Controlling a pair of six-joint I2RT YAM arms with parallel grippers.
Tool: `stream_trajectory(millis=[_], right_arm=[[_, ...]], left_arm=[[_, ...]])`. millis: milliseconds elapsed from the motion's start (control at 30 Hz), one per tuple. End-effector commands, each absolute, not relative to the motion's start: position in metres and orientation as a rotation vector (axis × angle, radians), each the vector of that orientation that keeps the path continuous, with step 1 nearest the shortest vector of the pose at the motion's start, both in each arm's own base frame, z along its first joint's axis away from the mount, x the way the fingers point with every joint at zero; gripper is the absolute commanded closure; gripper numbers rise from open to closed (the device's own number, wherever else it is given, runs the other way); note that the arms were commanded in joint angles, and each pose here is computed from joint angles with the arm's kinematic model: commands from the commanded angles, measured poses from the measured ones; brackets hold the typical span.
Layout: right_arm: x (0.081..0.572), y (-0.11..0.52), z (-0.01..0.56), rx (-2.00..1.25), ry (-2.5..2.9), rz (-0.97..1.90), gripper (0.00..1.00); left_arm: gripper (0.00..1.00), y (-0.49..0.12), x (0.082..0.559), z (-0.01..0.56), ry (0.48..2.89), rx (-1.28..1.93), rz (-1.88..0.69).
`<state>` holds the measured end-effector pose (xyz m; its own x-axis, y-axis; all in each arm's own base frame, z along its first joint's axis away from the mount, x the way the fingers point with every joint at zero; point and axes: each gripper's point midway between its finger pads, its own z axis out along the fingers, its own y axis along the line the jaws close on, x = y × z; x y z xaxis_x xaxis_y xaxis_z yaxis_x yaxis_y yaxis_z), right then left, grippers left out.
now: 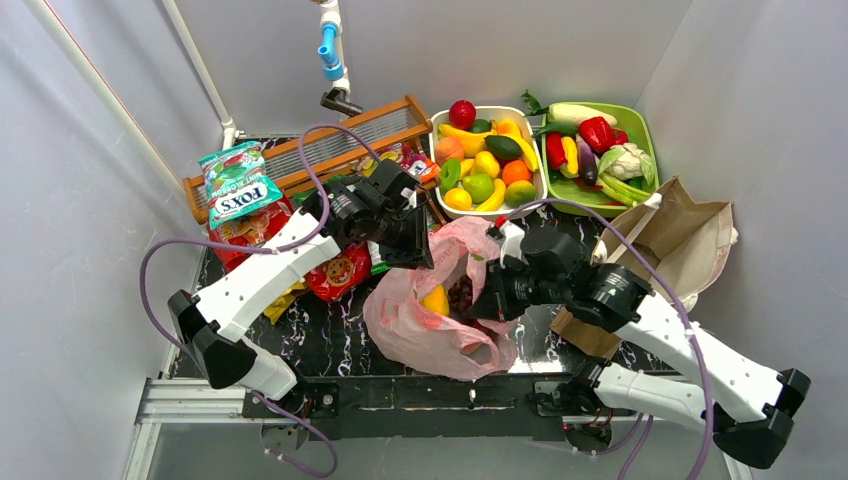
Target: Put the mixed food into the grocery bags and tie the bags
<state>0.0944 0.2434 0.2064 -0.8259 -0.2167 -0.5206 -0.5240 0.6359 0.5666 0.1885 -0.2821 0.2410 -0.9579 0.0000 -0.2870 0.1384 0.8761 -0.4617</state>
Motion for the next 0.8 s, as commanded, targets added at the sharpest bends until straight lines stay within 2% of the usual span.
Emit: stream_trajectory(millis=[0,67,100,133,233,433,567,667,767], right_arm=[[0.088,0.251,0.270,-0.598,2.299,1.182,0.99],[0.088,0.253,0.287,-0.589,2.266,1.211,0.99],[0.088,0.253,0.294,-0.583,2.256,1.221,0.99],[0.088,0.253,0.300,-0.572,2.247,1.227,0.99],[0.090,0.253,0.318,-0.546,2.222,1.240,0.99],[0.097,0.254,0.335,-0.488,2.207,1.228,0.99],[0.113,0.243,0.311,-0.369,2.312,1.066,0.99],[0.118,0.236,0.284,-0.311,2.390,0.980,0.99],[0.118,0.234,0.270,-0.291,2.421,0.952,0.99]], left_arm=[[0.59,-0.254,0.182,0.260,2.765,0.106,-0.590],[0.45,-0.248,0.179,0.269,2.754,0.113,-0.583],[0.30,-0.245,0.177,0.274,2.746,0.120,-0.589],[0.20,-0.242,0.174,0.279,2.742,0.131,-0.594],[0.03,-0.233,0.162,0.289,2.725,0.150,-0.621],[0.02,-0.214,0.139,0.309,2.717,0.199,-0.635],[0.03,-0.216,0.106,0.314,2.744,0.352,-0.688],[0.05,-0.218,0.073,0.277,2.873,0.416,-0.581],[0.06,-0.241,0.057,0.252,2.906,0.411,-0.636]])
